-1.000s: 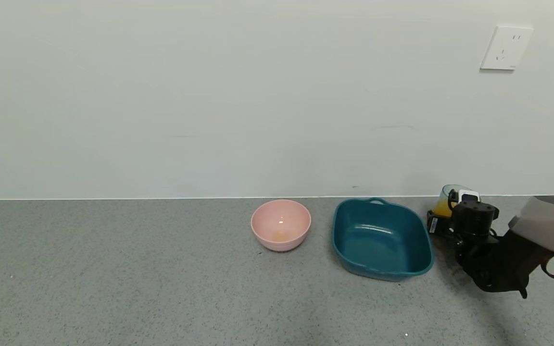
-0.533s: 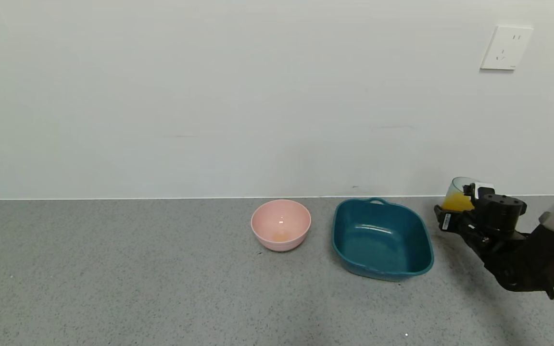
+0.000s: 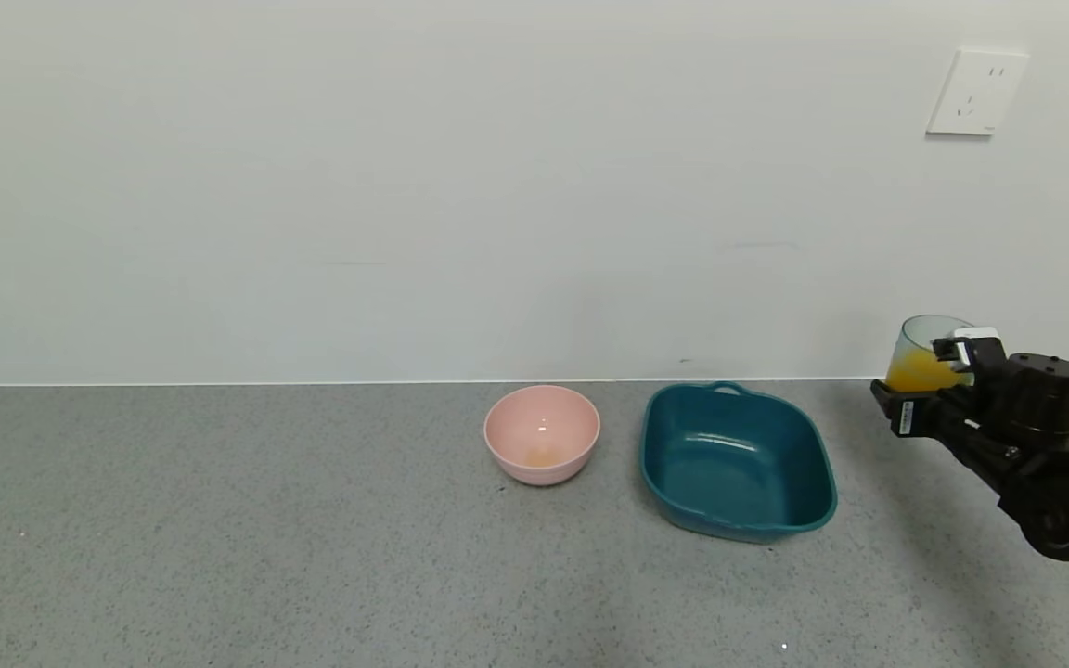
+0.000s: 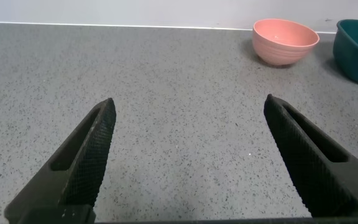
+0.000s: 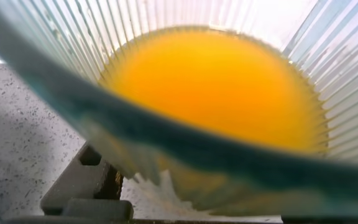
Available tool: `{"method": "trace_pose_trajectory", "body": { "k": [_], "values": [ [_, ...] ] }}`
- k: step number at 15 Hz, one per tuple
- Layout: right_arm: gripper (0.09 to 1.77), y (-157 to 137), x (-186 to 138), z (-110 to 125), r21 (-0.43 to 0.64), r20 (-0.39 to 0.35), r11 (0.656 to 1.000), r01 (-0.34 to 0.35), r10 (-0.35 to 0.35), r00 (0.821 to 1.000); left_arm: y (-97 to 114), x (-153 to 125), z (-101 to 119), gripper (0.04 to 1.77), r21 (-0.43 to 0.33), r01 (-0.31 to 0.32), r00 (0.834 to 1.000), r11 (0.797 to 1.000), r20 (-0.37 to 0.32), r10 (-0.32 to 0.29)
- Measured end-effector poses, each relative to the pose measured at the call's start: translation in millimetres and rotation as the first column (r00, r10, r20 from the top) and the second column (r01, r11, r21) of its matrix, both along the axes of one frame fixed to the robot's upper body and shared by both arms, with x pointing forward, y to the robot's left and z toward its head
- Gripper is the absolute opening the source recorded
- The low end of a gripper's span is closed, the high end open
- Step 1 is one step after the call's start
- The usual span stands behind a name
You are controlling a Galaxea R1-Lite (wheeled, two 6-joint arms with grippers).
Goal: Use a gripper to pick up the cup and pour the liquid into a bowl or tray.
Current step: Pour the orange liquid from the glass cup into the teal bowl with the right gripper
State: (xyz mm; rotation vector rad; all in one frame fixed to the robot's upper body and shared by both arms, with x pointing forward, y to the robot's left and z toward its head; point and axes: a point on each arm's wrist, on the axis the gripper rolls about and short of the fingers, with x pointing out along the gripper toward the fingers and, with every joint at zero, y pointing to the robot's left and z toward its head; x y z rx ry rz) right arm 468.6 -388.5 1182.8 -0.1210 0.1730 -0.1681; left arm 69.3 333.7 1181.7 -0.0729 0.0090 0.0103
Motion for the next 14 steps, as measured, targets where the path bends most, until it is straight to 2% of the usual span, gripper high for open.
{"method": "trace_pose_trajectory", "body": {
  "k": [5,14],
  "values": [
    [1.33,4.0,-10.1,18.6,-0.098,0.018,0.994,-0.042,0.044,0.999,0.0,0.0,0.0,1.72,0.0,0.0,1.0,1.0,0.0,0.0],
    [1.33,21.5,-19.7,30.4,-0.226,0.01,0.969,-0.1,0.105,0.994,0.0,0.0,0.0,1.72,0.0,0.0,1.0,1.0,0.0,0.0]
  ]
}}
